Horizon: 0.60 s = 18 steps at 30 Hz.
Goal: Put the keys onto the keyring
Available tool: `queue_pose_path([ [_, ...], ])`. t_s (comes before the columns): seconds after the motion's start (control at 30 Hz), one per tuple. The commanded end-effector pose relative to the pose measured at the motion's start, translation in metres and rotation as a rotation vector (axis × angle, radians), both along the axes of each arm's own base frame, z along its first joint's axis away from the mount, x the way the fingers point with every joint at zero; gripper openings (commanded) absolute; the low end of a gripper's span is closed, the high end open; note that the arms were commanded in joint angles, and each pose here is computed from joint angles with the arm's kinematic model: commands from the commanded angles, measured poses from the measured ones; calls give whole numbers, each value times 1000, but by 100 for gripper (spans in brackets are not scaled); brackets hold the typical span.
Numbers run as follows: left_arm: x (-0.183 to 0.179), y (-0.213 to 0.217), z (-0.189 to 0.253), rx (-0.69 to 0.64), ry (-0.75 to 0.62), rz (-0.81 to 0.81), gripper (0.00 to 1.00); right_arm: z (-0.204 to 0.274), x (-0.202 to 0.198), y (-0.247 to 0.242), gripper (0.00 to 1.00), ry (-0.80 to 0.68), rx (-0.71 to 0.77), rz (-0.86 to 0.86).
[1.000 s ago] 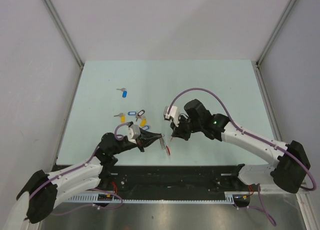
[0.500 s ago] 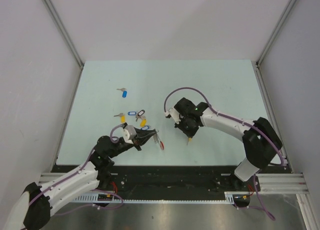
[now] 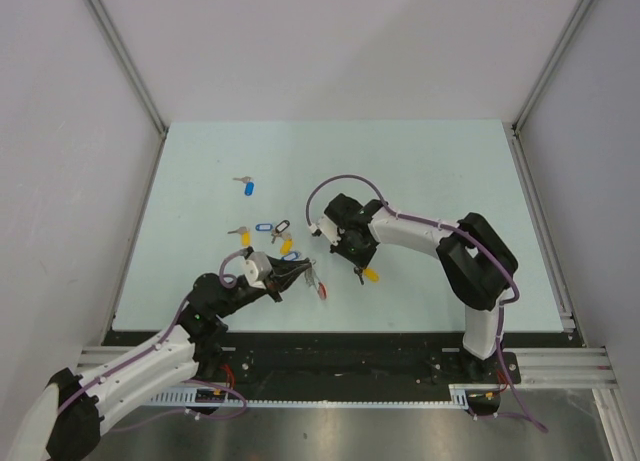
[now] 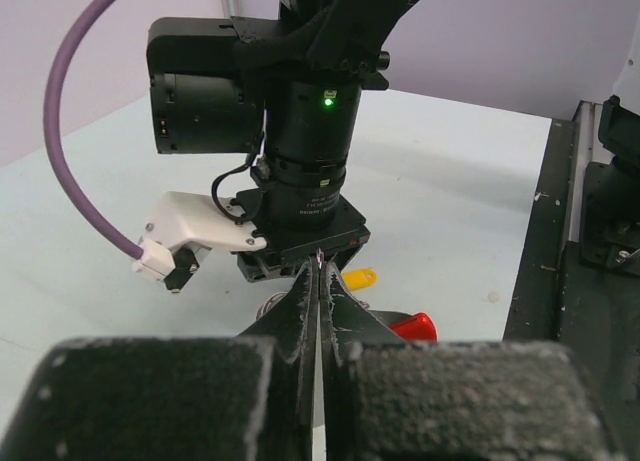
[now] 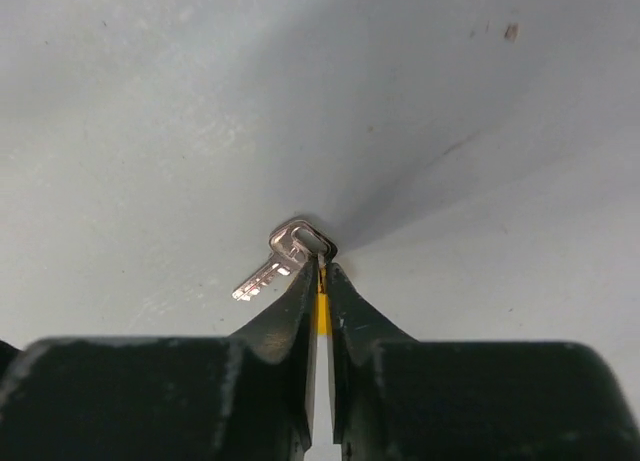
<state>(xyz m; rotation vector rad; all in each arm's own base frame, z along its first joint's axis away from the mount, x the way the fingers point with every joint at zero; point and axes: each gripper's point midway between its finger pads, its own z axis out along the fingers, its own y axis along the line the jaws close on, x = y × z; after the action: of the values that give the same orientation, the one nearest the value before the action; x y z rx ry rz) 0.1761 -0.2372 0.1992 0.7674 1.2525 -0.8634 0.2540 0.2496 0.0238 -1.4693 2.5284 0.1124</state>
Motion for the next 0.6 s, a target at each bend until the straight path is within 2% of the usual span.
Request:
queue_pose_path([
  [0.0, 3, 1, 8, -10, -42, 9, 0, 14, 20, 23, 19, -82, 60, 29],
  [0.17, 2, 1, 8, -11, -42, 7, 1, 41, 22, 30, 34, -131, 127, -12],
  [0.23, 2, 1, 8, -13, -43, 9, 0, 47, 17, 28, 36, -139, 154, -40],
  [0.3, 2, 1, 9, -14, -43, 7, 0, 64, 18, 31, 37, -187, 228, -54],
  [0.33, 2, 1, 8, -14, -43, 7, 0, 54, 10, 23, 37, -176, 230, -70],
  [0.4, 1, 2, 9, -16, -45, 7, 0, 73, 13, 30, 37, -234, 353, -75],
  [0.43, 1, 2, 9, -18, -45, 7, 0, 57, 2, 21, 37, -208, 356, -87],
  [0.5, 1, 1, 9, -19, -45, 5, 0, 76, 8, 24, 36, -281, 498, -92],
  [0.53, 1, 1, 9, -21, -43, 5, 0, 61, 0, 13, 36, -273, 506, -105],
  [0.57, 1, 1, 10, -22, -46, 5, 0, 68, 5, 18, 36, -313, 578, -110],
])
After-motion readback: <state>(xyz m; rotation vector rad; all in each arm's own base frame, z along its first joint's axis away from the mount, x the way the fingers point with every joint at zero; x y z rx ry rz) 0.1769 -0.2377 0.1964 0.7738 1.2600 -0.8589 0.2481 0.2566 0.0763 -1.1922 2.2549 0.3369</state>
